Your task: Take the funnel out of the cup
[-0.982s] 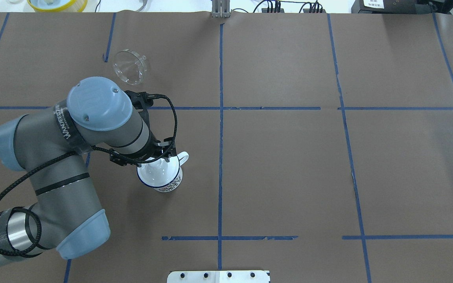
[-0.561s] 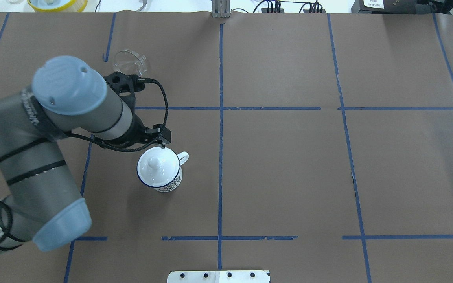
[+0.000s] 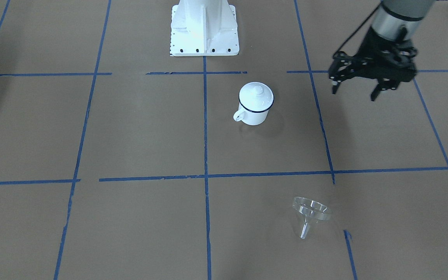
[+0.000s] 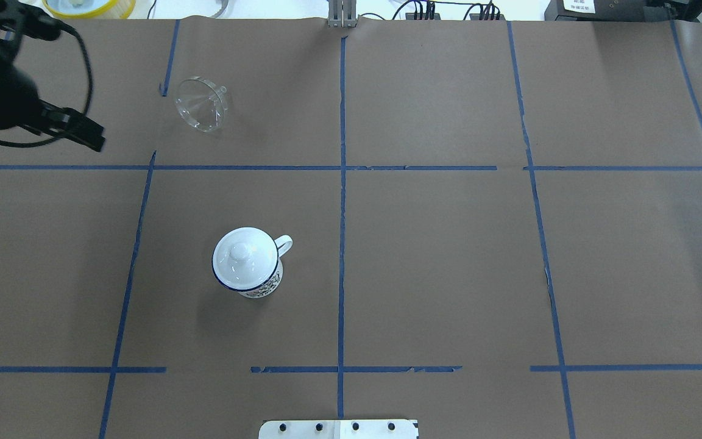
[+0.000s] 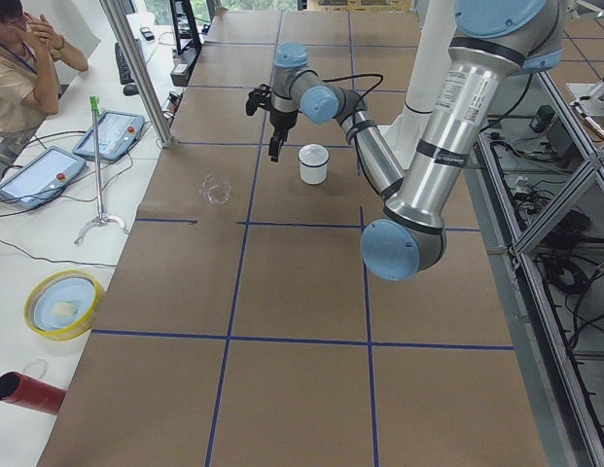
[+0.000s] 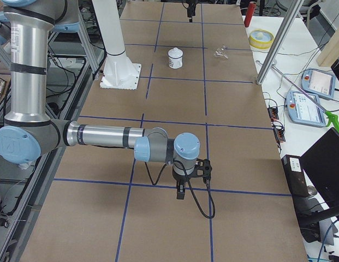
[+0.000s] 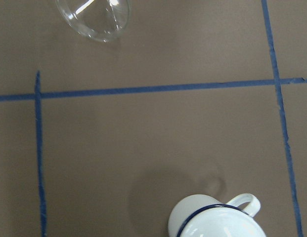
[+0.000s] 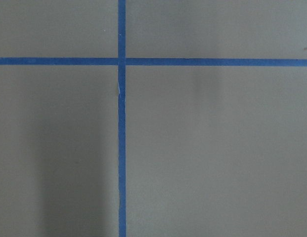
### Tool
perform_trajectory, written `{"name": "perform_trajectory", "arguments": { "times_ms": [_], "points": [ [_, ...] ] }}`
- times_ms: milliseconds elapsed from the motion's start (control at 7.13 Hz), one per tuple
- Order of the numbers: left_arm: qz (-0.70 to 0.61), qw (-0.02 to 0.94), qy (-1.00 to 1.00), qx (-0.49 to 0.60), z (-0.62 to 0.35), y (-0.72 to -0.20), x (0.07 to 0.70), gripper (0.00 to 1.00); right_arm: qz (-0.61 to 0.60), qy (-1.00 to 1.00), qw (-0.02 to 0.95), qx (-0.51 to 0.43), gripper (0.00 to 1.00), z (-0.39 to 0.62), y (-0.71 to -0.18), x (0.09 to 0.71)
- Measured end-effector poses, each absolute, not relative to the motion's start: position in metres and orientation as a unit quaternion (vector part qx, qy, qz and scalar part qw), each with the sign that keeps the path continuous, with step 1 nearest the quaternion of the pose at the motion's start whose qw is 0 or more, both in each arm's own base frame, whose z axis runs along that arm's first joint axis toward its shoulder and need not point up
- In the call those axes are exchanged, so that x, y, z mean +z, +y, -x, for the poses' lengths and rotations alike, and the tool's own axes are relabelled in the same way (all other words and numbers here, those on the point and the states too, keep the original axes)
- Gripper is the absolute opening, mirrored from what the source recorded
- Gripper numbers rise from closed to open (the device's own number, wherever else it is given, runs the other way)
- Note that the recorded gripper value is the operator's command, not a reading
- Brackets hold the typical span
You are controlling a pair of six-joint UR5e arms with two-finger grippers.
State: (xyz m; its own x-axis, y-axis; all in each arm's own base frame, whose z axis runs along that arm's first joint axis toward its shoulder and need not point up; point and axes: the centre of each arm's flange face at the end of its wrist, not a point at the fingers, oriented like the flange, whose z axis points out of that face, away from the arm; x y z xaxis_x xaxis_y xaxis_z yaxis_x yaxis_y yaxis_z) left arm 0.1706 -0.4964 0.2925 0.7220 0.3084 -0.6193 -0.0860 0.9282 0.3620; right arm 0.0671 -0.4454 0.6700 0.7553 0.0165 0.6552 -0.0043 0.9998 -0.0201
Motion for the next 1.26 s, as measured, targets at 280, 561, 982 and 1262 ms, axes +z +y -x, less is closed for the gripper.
{"name": "perform_trajectory", "arguments": {
  "times_ms": [280,561,982,1262],
  "points": [
    [-0.147,0.926,0.322,0.131,-0.053,-0.539,0.374,1.00,0.009,-0.350,0.937,0.006,1.00,-0.067,-0.445,0.670],
    [-0.104,0.927,0.326,0.152,0.014,-0.550,0.472,1.00,0.009,-0.350,0.937,0.006,1.00,-0.067,-0.445,0.670],
    [-0.048,0.931,0.353,0.084,0.084,-0.510,0.571,1.00,0.009,-0.350,0.937,0.006,1.00,-0.067,-0.445,0.671],
    [-0.031,0.926,0.372,0.057,0.099,-0.480,0.608,1.00,0.009,-0.350,0.937,0.006,1.00,-0.067,-0.445,0.670]
  ]
}}
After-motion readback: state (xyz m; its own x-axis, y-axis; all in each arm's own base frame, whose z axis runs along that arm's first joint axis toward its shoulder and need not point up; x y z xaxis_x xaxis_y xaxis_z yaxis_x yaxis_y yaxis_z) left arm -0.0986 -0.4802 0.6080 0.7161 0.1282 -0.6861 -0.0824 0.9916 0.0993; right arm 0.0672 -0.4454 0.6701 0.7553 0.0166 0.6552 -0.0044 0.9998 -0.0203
